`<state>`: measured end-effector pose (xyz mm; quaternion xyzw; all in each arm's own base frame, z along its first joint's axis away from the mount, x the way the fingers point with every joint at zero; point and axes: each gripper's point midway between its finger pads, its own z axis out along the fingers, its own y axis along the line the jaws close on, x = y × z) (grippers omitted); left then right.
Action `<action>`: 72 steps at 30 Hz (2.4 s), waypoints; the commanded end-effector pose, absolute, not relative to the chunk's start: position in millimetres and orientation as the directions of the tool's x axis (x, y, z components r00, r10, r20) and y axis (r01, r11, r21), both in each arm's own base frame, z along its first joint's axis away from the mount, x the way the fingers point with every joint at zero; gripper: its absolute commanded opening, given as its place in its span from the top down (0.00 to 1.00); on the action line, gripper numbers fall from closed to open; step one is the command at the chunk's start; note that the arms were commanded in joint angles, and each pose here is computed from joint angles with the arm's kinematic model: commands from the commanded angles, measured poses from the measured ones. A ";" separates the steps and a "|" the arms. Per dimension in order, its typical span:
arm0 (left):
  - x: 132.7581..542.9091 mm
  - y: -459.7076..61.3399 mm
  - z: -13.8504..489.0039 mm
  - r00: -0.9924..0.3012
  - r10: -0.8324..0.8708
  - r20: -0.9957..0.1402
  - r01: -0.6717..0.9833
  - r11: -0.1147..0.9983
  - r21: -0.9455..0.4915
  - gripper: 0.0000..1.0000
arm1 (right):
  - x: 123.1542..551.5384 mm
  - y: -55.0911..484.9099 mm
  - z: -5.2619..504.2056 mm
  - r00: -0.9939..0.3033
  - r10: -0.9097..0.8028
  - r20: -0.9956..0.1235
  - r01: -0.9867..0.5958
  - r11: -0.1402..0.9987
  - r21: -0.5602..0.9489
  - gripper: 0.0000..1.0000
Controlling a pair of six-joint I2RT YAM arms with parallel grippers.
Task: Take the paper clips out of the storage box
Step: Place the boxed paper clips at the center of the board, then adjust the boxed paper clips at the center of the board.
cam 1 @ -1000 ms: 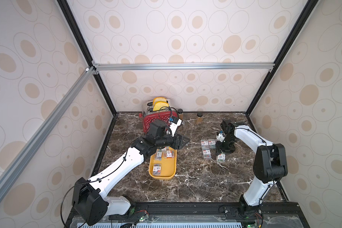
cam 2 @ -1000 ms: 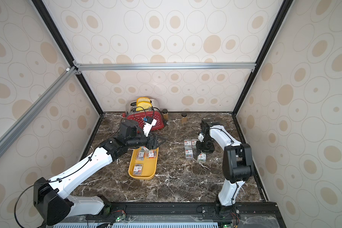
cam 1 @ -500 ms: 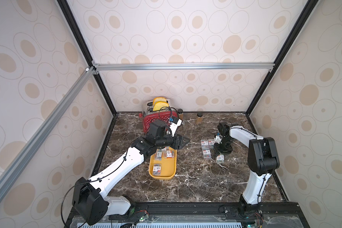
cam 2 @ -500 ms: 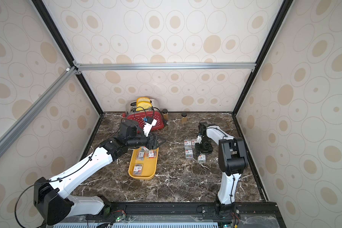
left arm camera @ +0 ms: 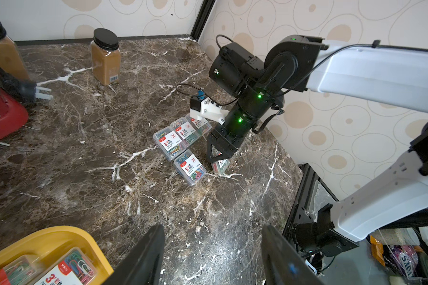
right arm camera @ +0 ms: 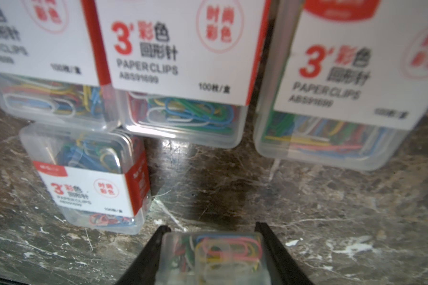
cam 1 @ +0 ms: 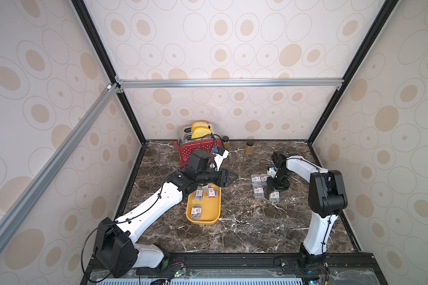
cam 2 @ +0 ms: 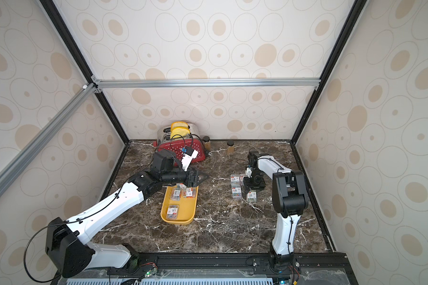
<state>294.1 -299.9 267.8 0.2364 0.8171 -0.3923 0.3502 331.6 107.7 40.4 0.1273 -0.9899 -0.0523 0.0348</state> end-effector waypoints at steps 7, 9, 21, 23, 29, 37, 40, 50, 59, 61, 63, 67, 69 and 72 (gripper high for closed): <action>300.6 -305.2 287.8 -0.621 0.083 -0.780 0.680 0.552 -0.483 0.34 | 343.7 119.3 45.3 -0.969 -0.249 -0.002 -0.246 0.957 0.153 0.32; 300.7 -305.3 288.1 -0.619 0.081 -0.781 0.680 0.551 -0.483 0.34 | 343.7 119.5 49.0 -0.970 -0.242 -0.011 -0.240 0.958 0.156 0.32; 300.3 -306.7 286.5 -0.623 0.080 -0.778 0.681 0.545 -0.489 0.34 | 323.9 99.3 69.7 -0.987 -0.145 -0.065 -0.153 0.978 0.145 0.33; 300.9 -307.1 286.9 -0.623 0.080 -0.779 0.682 0.543 -0.490 0.34 | 319.5 96.7 69.0 -0.989 -0.125 -0.074 -0.135 0.981 0.140 0.34; 301.0 -308.5 287.6 -0.623 0.080 -0.778 0.685 0.536 -0.493 0.35 | 313.3 89.8 53.8 -0.997 -0.053 -0.063 -0.063 0.983 0.171 0.40; 299.9 -309.0 287.0 -0.626 0.083 -0.776 0.685 0.534 -0.495 0.35 | 312.5 88.3 36.6 -0.998 0.004 -0.060 -0.010 0.971 0.237 0.48; 300.9 -308.8 287.7 -0.627 0.079 -0.775 0.683 0.536 -0.497 0.35 | 314.2 92.8 32.2 -0.998 0.002 -0.059 -0.014 0.965 0.263 0.51; 302.3 -309.9 286.8 -0.629 0.082 -0.773 0.682 0.536 -0.498 0.36 | 314.1 97.3 24.2 -0.999 -0.014 -0.043 -0.025 0.959 0.283 0.57; 304.6 -313.1 287.9 -0.631 0.082 -0.771 0.683 0.530 -0.503 0.36 | 321.7 93.4 45.9 -0.995 -0.027 -0.099 -0.052 0.964 0.261 0.56; 304.4 -313.7 287.4 -0.632 0.083 -0.771 0.684 0.528 -0.504 0.36 | 326.6 90.9 58.3 -0.991 -0.018 -0.132 -0.052 0.965 0.257 0.55; 304.4 -313.8 288.3 -0.631 0.083 -0.772 0.685 0.527 -0.503 0.36 | 332.0 87.4 70.0 -0.987 -0.005 -0.159 -0.046 0.966 0.256 0.53; 304.3 -314.1 289.5 -0.629 0.082 -0.773 0.686 0.525 -0.503 0.36 | 341.7 80.3 82.0 -0.982 0.008 -0.189 -0.038 0.970 0.241 0.52; 305.3 -313.5 288.6 -0.630 0.081 -0.772 0.684 0.528 -0.503 0.35 | 342.9 74.0 79.1 -0.984 0.013 -0.177 -0.025 0.978 0.208 0.52; 305.1 -314.0 289.7 -0.629 0.081 -0.773 0.686 0.526 -0.503 0.35 | 342.2 64.0 69.6 -0.989 0.021 -0.146 -0.002 0.988 0.152 0.52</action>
